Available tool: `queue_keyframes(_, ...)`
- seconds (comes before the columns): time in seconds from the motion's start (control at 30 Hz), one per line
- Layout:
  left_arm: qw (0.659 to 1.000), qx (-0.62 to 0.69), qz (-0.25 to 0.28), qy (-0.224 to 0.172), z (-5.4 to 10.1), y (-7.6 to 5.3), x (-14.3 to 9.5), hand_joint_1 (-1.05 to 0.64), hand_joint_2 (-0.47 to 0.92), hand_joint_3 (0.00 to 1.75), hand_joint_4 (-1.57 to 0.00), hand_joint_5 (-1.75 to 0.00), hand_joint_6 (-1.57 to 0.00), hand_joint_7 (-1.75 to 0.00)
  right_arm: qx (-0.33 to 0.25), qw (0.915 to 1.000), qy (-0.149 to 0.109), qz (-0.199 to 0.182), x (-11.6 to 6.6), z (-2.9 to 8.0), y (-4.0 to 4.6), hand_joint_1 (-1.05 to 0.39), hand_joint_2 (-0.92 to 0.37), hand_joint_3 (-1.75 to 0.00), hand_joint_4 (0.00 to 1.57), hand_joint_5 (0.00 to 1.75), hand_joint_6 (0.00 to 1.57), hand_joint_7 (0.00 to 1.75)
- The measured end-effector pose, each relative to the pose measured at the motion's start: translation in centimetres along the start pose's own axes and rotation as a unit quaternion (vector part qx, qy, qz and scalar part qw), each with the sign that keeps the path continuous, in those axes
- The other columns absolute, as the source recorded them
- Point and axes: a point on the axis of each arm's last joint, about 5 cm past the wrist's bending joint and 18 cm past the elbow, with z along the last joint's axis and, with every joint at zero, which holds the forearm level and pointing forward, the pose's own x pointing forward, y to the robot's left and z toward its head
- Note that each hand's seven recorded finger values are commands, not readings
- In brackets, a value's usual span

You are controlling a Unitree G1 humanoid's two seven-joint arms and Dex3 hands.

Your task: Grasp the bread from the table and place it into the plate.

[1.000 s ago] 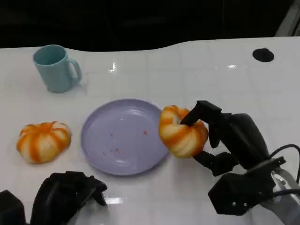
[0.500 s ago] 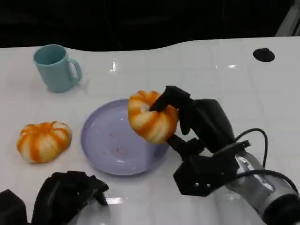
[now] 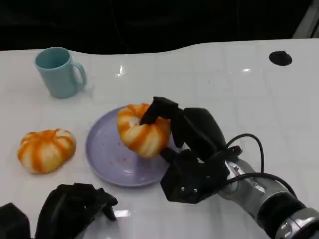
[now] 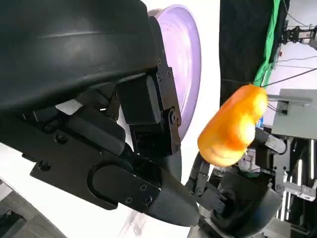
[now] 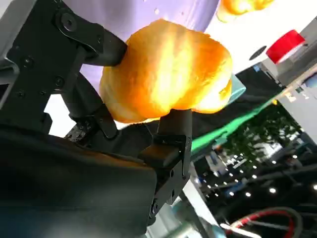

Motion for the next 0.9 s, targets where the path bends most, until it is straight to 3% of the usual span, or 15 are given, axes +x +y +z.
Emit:
queue_keyframes(0.03, 1.0, 0.0, -0.001, 0.0, 0.0, 0.0, 0.0, -1.05, 0.79, 0.0, -0.78, -1.64, -1.57, -0.21, 0.003, 1.0, 0.002, 0.008, 0.0, 0.0, 0.05, -0.14, -0.54, -0.84, 0.67, 1.15, 0.78, 0.56)
queue_keyframes(0.1, 1.0, 0.002, -0.003, 0.001, 0.0, -0.1, 0.0, -1.05, 0.79, 0.0, -0.77, -1.65, -1.57, -0.21, 0.003, 0.9996, 0.001, 0.027, 0.1, 0.1, 0.03, -0.25, -0.69, -0.54, 0.44, 0.64, 0.63, 0.23)
queue_keyframes(0.2, 1.0, 0.005, -0.005, 0.003, 0.0, -0.1, 0.1, -1.05, 0.8, 0.0, -0.77, -1.65, -1.57, -0.21, -0.009, 0.9982, -0.006, 0.058, 0.3, 0.2, -0.12, -0.39, -0.88, -0.2, 0.24, 0.35, 0.47, 0.03)
queue_keyframes(0.3, 1.0, 0.006, -0.005, 0.003, 0.0, -0.1, 0.1, -1.05, 0.8, 0.0, -0.77, -1.65, -1.57, -0.21, -0.025, 0.9957, -0.01, 0.089, 0.4, 0.2, -0.18, -0.55, -0.92, -0.2, 0.04, 0.32, 0.33, 0.0)
queue_keyframes(0.47, 1.0, 0.005, -0.005, 0.003, 0.0, -0.1, 0.1, -1.05, 0.8, 0.0, -0.77, -1.64, -1.57, -0.21, -0.046, 0.9911, -0.02, 0.124, 0.6, 0.2, -0.61, -0.64, -0.92, -0.24, 0.0, 0.24, 0.25, 0.0)
queue_keyframes(0.7, 1.0, 0.007, -0.005, 0.002, 0.0, -0.1, 0.0, -1.05, 0.81, 0.0, -0.77, -1.64, -1.57, -0.2, -0.051, 0.9907, -0.037, 0.12, 0.7, 0.7, -1.27, -0.65, -0.92, -0.25, 0.01, 0.25, 0.25, 0.01)
queue_keyframes(0.9, 1.0, 0.007, -0.004, 0.002, 0.0, -0.1, 0.0, -1.05, 0.8, 0.0, -0.77, -1.64, -1.57, -0.2, -0.047, 0.9924, -0.047, 0.103, -0.1, 0.3, -2.09, -0.61, -0.92, -0.23, 0.02, 0.38, 0.28, 0.02)
